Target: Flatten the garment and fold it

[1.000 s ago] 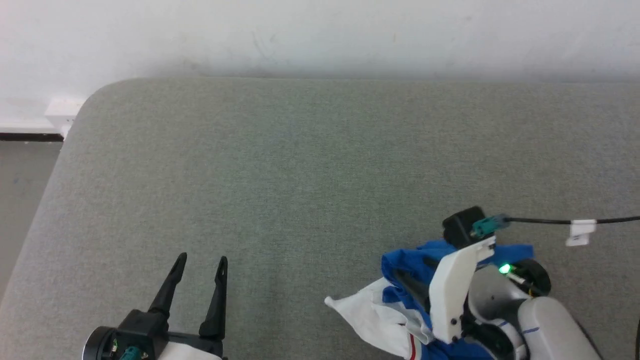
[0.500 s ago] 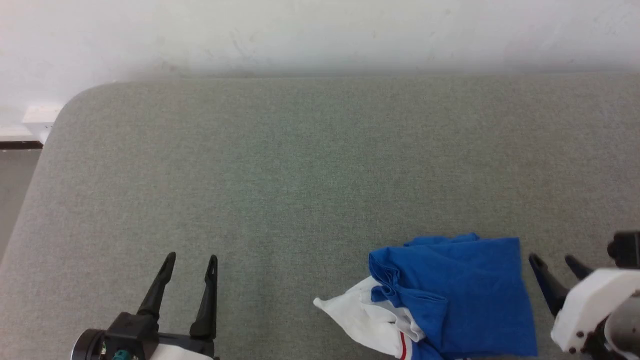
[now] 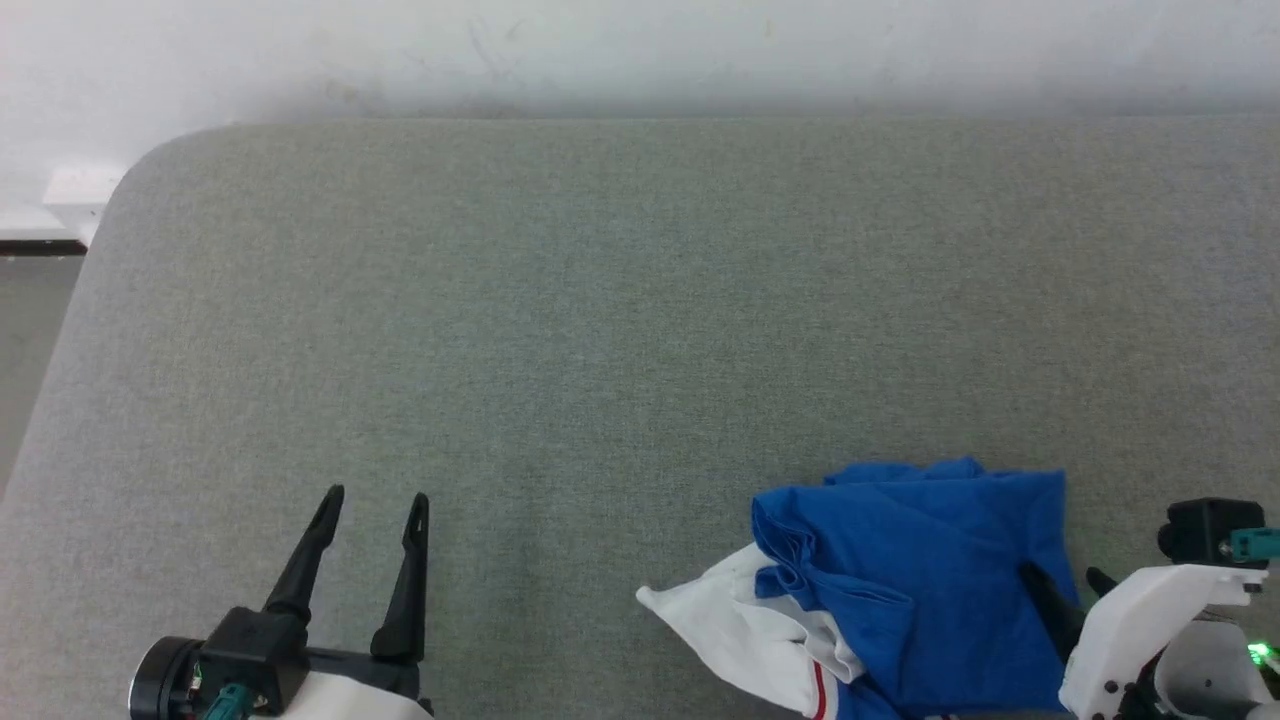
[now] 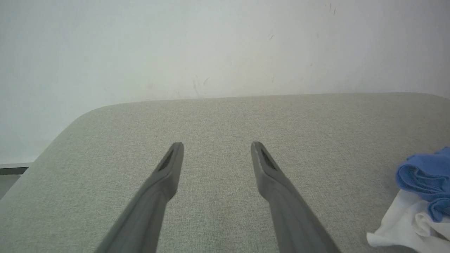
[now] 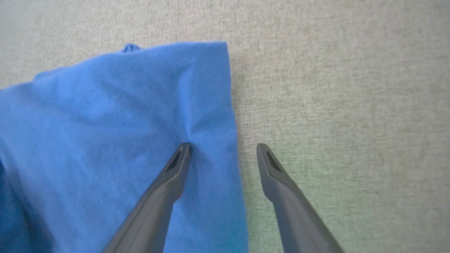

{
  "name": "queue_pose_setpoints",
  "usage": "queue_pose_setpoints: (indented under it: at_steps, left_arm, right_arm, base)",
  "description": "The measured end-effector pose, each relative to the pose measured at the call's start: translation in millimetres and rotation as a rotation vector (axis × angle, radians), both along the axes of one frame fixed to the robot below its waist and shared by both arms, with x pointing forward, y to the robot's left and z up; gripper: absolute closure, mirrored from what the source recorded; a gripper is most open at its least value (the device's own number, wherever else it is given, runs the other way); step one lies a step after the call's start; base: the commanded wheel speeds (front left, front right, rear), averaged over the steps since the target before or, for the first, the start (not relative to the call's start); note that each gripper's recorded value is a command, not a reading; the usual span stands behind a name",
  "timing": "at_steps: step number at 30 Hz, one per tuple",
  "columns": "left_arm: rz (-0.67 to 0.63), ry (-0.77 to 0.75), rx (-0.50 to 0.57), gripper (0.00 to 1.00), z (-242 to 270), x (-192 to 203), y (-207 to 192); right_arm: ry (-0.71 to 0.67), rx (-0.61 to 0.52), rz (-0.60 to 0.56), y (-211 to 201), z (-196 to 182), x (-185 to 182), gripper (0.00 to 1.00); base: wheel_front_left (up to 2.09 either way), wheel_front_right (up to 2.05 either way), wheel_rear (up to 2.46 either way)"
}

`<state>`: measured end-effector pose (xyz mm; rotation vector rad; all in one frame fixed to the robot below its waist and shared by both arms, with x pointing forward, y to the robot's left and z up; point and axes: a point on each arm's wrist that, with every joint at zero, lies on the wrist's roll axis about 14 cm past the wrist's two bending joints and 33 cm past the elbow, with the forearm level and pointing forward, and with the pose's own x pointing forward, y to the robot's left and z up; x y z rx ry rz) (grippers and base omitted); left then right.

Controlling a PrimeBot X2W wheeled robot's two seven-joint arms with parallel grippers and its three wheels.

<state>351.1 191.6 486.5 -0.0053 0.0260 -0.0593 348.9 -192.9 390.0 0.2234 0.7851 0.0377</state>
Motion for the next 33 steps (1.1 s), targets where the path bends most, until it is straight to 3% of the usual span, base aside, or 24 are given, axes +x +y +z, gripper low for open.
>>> queue_pose_setpoints:
  at_steps: [5,6,7,8,13,20,25,33]
  left_arm:
    - [0.011,0.013,0.006,0.00,-2,1,4]
    - [0.012,0.011,0.007,0.00,-2,1,5]
    - [0.012,0.010,0.008,0.00,-2,2,5]
    - [0.010,0.011,0.008,0.00,-2,2,5]
    - [-0.001,-0.001,0.005,0.00,2,3,2]
    - [-0.030,-0.029,-0.008,0.00,9,6,-10]
    - [-0.051,-0.048,-0.011,0.00,13,11,-18]
    - [-0.119,-0.064,-0.004,0.00,18,20,-35]
  right_arm:
    - [0.047,0.014,0.032,12,-16,4,0.00]
    - [0.059,0.025,0.035,15,-19,5,0.22]
    - [0.073,0.032,0.043,17,-21,5,0.67]
    - [0.081,0.034,0.050,19,-22,6,1.00]
    - [0.076,0.038,0.072,25,-21,8,1.00]
    - [-0.040,-0.037,0.101,17,5,18,1.00]
    - [-0.154,-0.144,0.130,-2,37,37,1.00]
    - [-0.215,-0.287,0.127,-42,67,51,1.00]
  base:
    - [0.00,0.00,0.00]
    - [0.00,0.00,0.00]
    - [0.00,0.00,0.00]
    - [0.00,0.00,0.00]
    - [0.00,0.00,0.00]
    - [0.00,0.00,0.00]
    - [0.00,0.00,0.00]
    - [0.00,0.00,0.00]
